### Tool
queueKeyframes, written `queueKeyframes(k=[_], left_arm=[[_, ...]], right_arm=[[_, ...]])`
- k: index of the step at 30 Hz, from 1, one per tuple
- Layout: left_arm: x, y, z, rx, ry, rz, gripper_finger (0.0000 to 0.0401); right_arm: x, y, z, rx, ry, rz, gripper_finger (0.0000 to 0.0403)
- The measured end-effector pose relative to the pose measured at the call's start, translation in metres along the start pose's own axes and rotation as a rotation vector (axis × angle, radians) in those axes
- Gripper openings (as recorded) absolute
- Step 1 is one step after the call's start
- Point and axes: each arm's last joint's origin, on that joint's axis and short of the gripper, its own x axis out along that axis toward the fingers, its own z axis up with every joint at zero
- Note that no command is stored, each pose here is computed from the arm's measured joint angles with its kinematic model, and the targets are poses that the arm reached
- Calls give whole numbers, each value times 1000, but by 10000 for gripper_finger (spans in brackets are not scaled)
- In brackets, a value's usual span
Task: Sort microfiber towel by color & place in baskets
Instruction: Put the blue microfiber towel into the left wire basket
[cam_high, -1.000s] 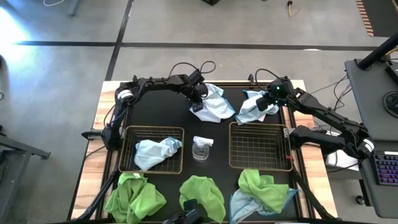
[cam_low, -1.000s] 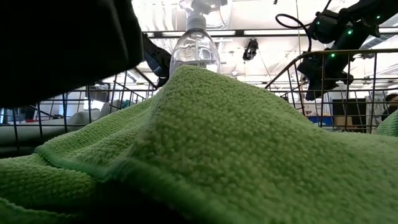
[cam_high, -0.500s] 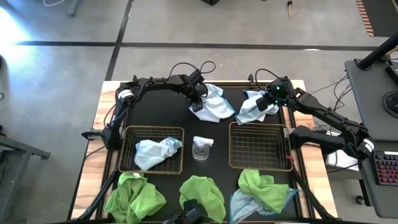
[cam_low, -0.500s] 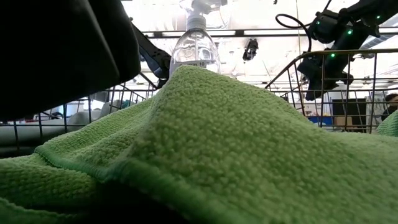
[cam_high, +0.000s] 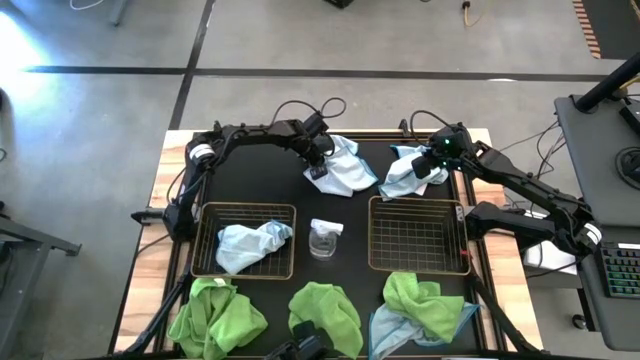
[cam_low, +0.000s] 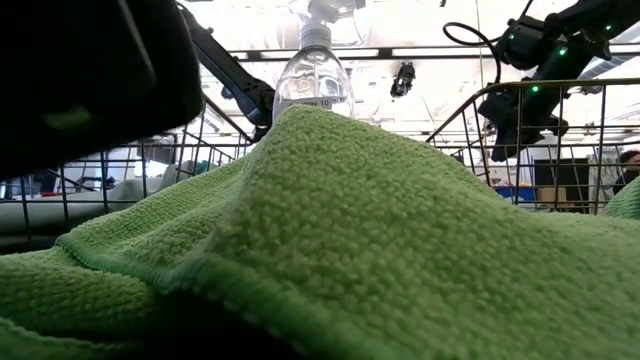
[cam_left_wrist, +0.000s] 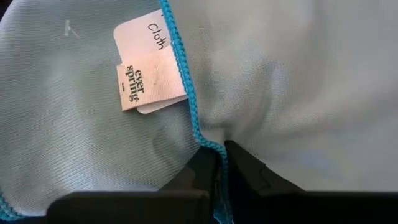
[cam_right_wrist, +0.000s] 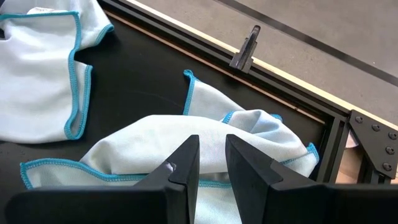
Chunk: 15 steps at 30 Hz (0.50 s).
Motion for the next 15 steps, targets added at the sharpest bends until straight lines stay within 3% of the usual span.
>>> queueKeyframes(k=[6,15], left_arm=[[-19,-3,8,-31,74,-17,1],[-75,-9,52,-21,67,-19,0]], right_arm=[[0,0,0,0,0,0,73],[0,0,0,0,0,0,73]])
